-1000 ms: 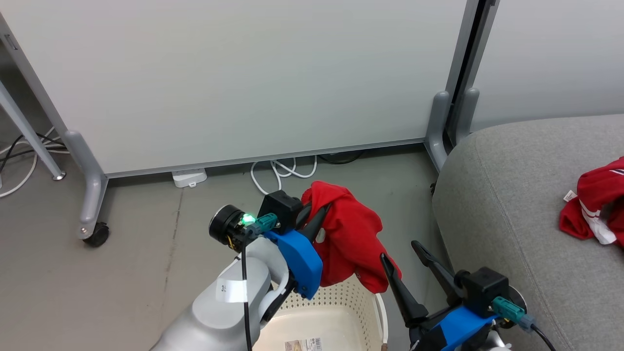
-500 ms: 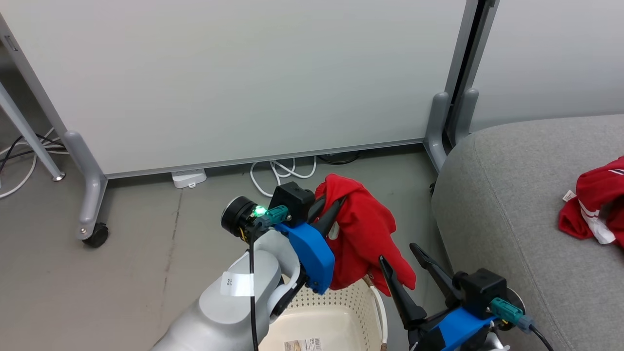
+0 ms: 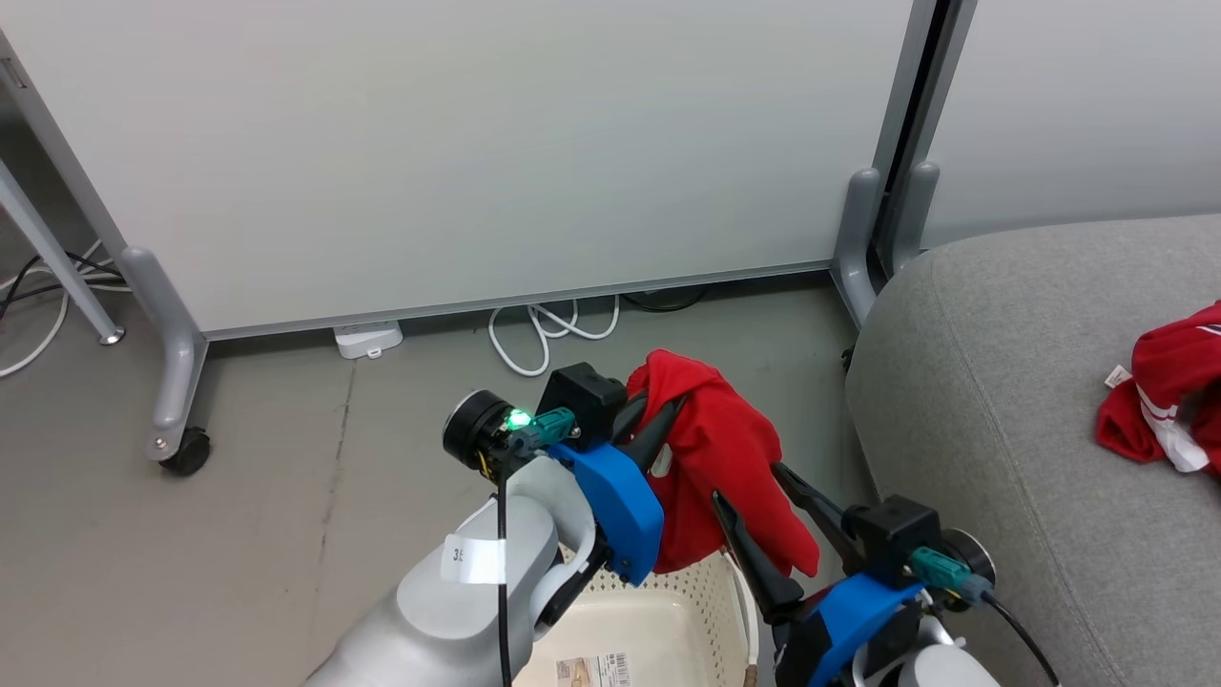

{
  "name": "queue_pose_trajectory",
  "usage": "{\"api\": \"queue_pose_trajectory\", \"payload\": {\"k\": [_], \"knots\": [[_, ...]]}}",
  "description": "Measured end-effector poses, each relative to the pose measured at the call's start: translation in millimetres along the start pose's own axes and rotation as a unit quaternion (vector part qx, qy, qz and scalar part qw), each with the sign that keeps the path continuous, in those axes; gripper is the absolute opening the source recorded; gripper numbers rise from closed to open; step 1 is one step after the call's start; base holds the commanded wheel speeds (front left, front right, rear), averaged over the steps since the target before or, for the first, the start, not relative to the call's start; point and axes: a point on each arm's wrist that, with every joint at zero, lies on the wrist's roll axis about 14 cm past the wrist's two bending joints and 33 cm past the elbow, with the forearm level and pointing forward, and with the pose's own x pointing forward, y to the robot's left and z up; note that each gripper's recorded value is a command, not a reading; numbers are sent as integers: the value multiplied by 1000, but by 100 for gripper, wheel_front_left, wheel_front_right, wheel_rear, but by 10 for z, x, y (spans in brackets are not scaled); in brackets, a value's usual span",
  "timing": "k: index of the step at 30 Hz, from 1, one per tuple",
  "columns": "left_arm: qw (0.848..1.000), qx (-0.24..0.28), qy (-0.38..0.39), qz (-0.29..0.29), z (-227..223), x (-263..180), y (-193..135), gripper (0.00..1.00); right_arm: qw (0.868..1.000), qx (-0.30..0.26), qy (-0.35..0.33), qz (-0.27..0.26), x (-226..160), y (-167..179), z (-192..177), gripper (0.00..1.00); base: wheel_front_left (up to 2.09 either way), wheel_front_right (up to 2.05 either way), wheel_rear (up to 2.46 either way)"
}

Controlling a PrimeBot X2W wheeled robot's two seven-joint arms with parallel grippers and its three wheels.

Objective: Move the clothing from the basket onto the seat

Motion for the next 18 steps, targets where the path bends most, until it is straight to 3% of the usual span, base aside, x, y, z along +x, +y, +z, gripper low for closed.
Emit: {"api": "queue_pose_trajectory", "payload": {"k": [12, 18], "knots": [[1000, -4, 7, -8, -39, -12, -47, 0, 997, -53, 47, 21, 329, -36, -186, 100, 0, 0, 0], [1000, -5, 13, -13, -70, -27, -80, 0, 996, -50, 67, 17, 417, -106, -290, 100, 0, 0, 0]]}}
